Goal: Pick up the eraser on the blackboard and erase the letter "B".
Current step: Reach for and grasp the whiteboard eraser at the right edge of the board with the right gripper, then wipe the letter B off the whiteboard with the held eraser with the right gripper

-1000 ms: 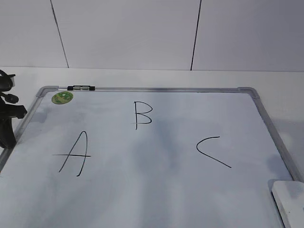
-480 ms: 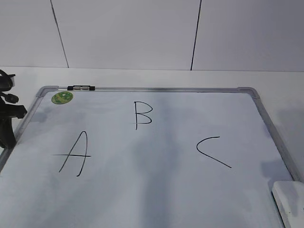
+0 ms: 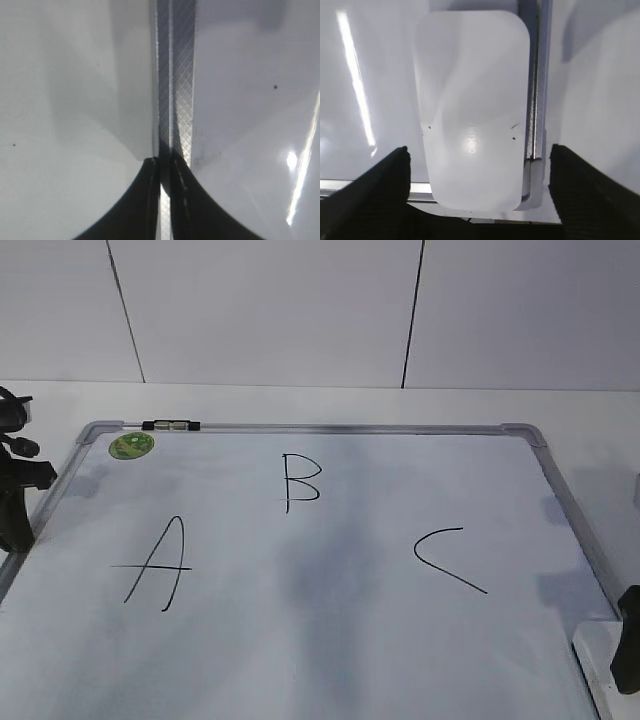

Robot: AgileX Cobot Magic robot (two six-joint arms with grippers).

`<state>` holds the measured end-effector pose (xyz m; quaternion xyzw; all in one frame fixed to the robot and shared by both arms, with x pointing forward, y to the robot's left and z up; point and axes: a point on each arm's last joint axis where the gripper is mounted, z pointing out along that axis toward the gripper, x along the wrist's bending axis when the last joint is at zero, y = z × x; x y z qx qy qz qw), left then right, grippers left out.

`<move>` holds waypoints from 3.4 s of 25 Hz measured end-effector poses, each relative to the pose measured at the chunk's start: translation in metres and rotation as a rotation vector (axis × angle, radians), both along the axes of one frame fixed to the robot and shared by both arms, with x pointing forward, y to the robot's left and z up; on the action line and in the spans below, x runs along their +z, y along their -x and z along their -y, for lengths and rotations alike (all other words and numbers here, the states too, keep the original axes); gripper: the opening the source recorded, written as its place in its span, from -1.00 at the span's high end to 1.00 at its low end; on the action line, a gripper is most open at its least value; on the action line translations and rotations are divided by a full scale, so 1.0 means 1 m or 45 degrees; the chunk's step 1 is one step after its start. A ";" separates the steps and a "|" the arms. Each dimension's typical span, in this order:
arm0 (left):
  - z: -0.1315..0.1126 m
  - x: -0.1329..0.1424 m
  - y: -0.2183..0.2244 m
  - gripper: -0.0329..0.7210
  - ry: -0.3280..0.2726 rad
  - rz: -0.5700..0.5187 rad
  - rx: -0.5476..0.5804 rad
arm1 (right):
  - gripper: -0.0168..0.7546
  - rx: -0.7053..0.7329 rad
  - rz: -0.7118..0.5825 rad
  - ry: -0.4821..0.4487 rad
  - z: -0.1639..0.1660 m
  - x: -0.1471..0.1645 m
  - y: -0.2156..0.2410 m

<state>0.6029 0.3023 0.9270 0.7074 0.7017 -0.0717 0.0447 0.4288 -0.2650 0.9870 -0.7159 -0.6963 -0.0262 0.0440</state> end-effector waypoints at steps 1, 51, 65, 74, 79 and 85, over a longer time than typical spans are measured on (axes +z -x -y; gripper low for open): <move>0.000 0.000 0.000 0.86 0.000 0.000 0.000 | -0.80 -0.001 0.005 0.000 0.000 0.000 -0.001; 0.000 0.000 0.000 0.84 0.000 0.002 0.000 | -0.58 -0.009 -0.207 0.013 -0.005 -0.041 -0.027; 0.000 0.000 -0.001 0.84 -0.001 0.009 0.001 | -0.47 0.015 -0.186 0.022 -0.004 -0.041 -0.028; -0.001 0.000 -0.001 0.84 -0.009 0.011 -0.003 | -0.47 0.021 -0.183 0.026 -0.004 -0.040 -0.029; -0.001 0.000 -0.001 0.84 -0.012 0.011 -0.005 | -0.47 0.023 -0.194 0.026 -0.004 -0.040 -0.028; -0.001 0.000 -0.001 0.84 -0.013 0.011 -0.006 | -0.47 0.021 -0.181 0.029 -0.004 -0.038 -0.027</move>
